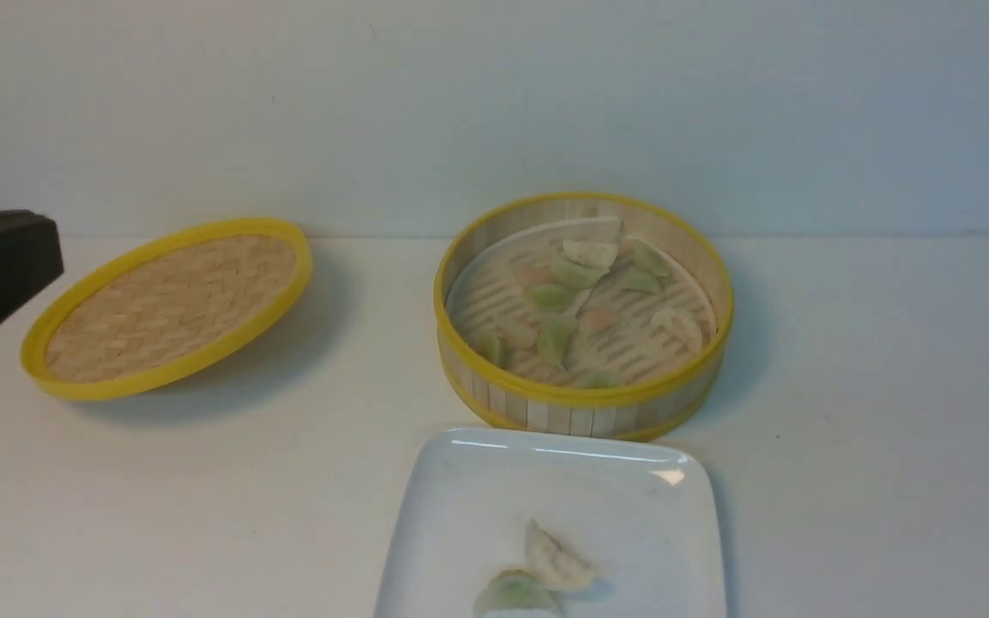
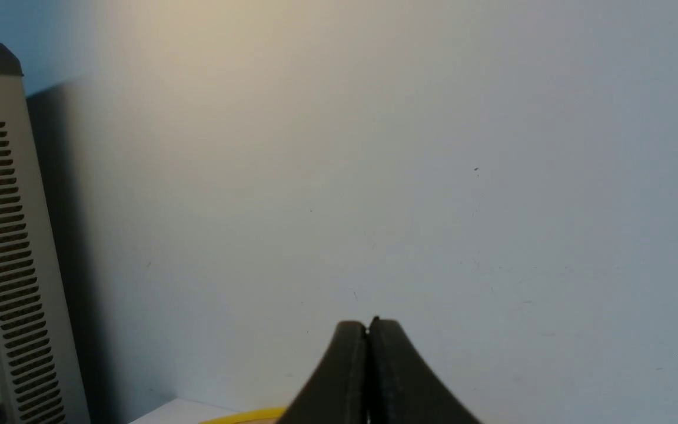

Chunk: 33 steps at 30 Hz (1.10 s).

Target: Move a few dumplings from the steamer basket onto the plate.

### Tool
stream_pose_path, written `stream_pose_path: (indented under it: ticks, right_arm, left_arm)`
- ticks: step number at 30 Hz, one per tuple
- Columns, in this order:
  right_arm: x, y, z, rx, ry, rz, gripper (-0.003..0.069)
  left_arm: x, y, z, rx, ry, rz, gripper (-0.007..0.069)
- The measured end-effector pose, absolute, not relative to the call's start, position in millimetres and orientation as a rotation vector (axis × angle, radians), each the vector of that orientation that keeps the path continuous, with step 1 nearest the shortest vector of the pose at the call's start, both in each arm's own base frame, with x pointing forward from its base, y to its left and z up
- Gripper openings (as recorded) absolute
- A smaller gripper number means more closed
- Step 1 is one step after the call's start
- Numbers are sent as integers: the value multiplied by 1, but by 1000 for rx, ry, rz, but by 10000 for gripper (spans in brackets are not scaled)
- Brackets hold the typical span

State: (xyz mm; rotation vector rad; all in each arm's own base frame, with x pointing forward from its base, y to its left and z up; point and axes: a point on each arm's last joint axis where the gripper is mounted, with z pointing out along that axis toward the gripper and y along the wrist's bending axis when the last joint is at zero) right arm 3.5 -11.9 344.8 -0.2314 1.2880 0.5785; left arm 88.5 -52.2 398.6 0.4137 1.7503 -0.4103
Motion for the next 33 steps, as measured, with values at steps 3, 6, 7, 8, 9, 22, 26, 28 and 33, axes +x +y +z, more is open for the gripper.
stream_pose_path:
  ticks: [3,6,7,8,9,22,26,28,33]
  right_arm:
    - [3,-12,345,-231,1288,579,-15]
    - [3,-12,345,-231,1288,579,-15]
    - [3,-12,345,-231,1288,579,-15]
    - [3,-12,345,-231,1288,579,-15]
    - [3,-12,345,-231,1288,579,-15]
    - [3,-12,345,-231,1288,579,-15]
    - [3,-12,345,-231,1288,579,-15]
    - [3,-12,345,-231,1288,579,-15]
    - [3,-12,345,-231,1288,579,-15]
  left_arm:
    - [88,-52,399,413,1749,-411,-6]
    - [88,-52,399,415,1750,-409,-6]
    - [88,-52,399,416,1750,-408,-6]
    - [88,-52,399,416,1749,-408,-6]
    - [88,-52,399,417,1749,-407,-6]
    - [75,-22,309,161,1723,-290,-6]
    - [64,-11,261,39,1683,-203,-6]
    - [59,-7,237,8,1684,-153,-6]
    - [54,-5,196,9,1718,-86,-6]
